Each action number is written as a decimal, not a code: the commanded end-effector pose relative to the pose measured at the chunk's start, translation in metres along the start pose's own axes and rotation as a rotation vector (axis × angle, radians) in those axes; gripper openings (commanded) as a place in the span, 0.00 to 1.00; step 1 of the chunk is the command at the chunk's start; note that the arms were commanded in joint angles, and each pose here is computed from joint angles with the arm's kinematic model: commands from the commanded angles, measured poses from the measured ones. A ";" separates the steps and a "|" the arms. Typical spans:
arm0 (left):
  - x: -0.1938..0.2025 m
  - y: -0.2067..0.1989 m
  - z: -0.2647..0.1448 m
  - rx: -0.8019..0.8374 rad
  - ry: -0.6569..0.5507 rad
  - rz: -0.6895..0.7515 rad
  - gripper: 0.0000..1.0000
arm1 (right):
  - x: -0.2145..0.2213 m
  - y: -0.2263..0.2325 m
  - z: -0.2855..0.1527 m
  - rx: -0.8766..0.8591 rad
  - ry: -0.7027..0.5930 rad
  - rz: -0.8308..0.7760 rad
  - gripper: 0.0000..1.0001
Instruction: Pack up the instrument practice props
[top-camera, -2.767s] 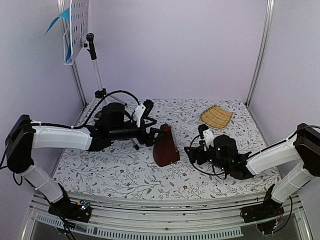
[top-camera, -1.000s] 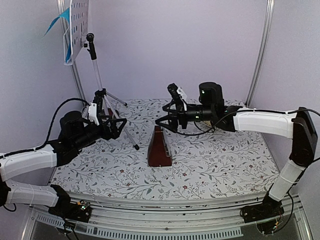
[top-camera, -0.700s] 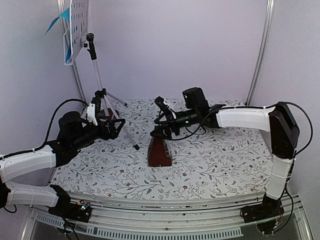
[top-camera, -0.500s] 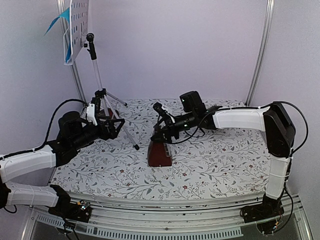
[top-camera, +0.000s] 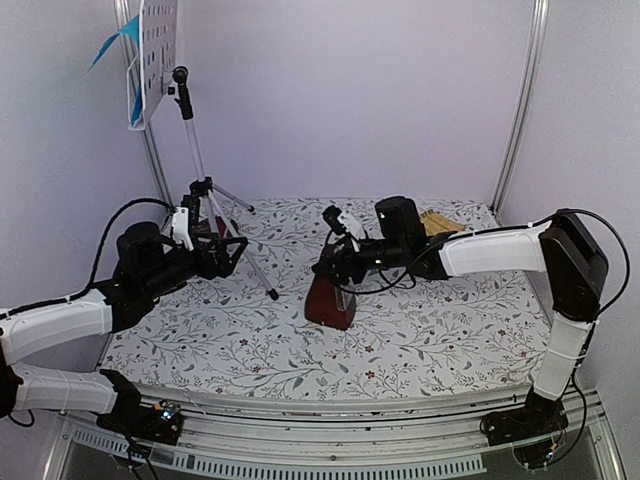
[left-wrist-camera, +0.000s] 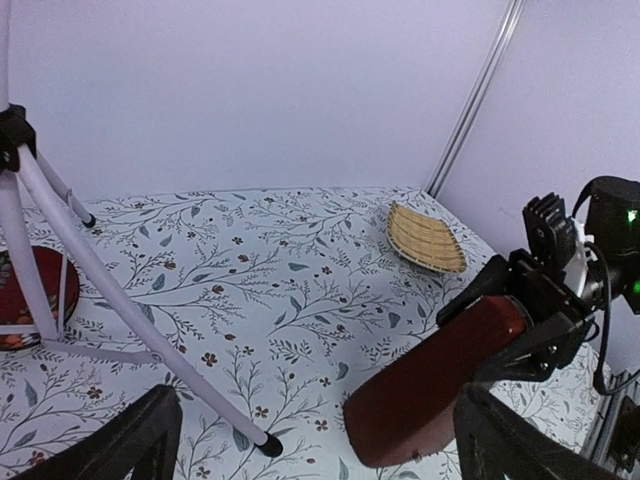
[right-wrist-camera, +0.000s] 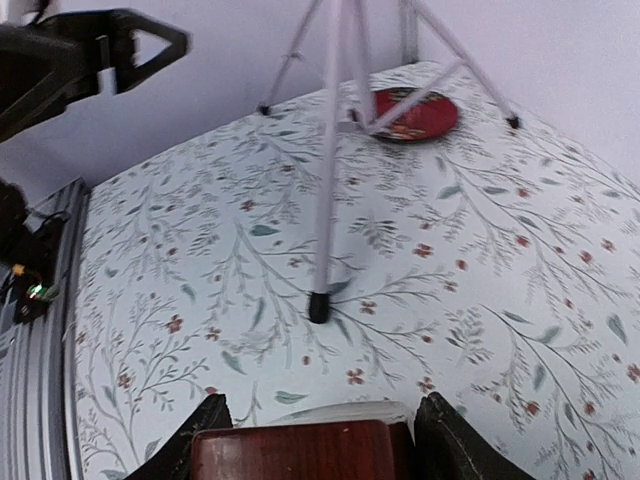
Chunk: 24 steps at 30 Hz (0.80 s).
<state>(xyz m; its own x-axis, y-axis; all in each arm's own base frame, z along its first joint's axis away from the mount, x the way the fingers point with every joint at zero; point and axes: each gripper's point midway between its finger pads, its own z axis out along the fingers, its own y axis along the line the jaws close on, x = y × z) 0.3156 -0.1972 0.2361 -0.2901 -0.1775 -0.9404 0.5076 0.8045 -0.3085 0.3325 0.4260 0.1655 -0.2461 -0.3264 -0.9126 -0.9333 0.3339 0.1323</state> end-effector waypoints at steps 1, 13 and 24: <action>0.010 0.008 0.001 -0.018 0.024 -0.012 0.97 | 0.011 -0.073 -0.039 0.487 -0.020 0.192 0.55; 0.014 0.012 0.004 -0.028 0.038 -0.026 0.97 | 0.073 -0.163 -0.159 1.170 -0.003 0.536 0.54; 0.013 0.021 0.001 -0.067 0.036 -0.052 0.97 | 0.076 -0.168 -0.191 1.259 -0.038 0.611 0.77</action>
<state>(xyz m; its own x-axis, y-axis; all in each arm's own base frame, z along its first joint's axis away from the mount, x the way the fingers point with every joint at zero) 0.3219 -0.1934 0.2249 -0.3219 -0.1841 -0.9287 0.4759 0.8166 -0.3267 0.4375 0.1905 0.1635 -0.4327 0.2003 -0.8790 0.1583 0.9767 0.1447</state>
